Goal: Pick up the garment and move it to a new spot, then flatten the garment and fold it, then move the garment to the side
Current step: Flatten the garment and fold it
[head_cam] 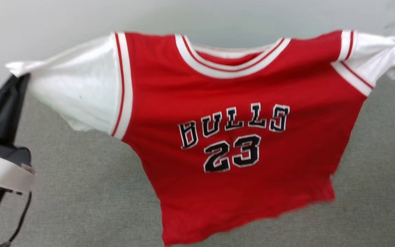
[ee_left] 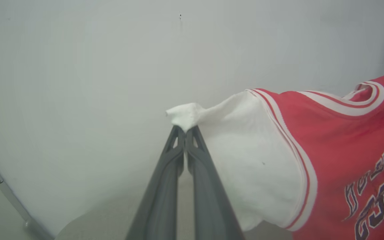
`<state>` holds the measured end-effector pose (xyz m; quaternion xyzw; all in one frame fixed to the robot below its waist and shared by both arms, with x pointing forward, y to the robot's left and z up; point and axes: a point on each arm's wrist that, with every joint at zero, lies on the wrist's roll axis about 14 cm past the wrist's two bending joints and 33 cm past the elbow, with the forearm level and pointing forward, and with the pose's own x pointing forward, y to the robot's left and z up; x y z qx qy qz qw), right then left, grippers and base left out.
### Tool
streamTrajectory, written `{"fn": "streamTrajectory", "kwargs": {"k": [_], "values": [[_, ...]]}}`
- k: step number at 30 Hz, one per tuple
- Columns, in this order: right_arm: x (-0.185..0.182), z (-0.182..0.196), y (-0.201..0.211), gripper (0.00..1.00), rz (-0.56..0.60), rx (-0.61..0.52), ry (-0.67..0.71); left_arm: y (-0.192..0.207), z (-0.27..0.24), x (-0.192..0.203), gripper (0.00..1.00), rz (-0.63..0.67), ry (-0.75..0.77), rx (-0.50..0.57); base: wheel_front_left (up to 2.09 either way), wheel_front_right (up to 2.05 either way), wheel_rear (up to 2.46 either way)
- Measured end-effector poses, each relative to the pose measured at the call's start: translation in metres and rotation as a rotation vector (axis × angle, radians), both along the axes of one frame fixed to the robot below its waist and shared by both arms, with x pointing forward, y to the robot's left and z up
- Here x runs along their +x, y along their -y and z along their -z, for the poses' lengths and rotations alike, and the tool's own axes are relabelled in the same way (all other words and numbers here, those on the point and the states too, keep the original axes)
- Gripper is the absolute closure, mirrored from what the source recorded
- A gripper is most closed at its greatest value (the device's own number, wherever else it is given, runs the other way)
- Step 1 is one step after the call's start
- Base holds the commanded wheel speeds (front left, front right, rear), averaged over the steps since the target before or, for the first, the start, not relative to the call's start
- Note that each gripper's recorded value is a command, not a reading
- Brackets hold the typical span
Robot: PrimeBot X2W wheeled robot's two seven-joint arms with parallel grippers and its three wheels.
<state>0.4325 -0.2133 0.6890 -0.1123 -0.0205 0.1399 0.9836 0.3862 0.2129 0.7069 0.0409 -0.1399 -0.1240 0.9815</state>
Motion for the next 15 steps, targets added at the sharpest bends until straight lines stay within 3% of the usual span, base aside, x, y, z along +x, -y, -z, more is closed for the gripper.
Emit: {"fn": "streamTrajectory", "kwargs": {"k": [10,15], "values": [[-0.024,-0.052,0.013,1.0,0.013,0.068,0.137,0.005,-0.083,-0.018,1.0,0.015,0.28,0.03,0.0,0.0,0.0],[-0.02,-0.066,0.014,1.0,0.015,0.097,0.163,0.003,-0.1,-0.011,1.0,0.006,0.322,0.039,0.0,0.0,0.0]]}}
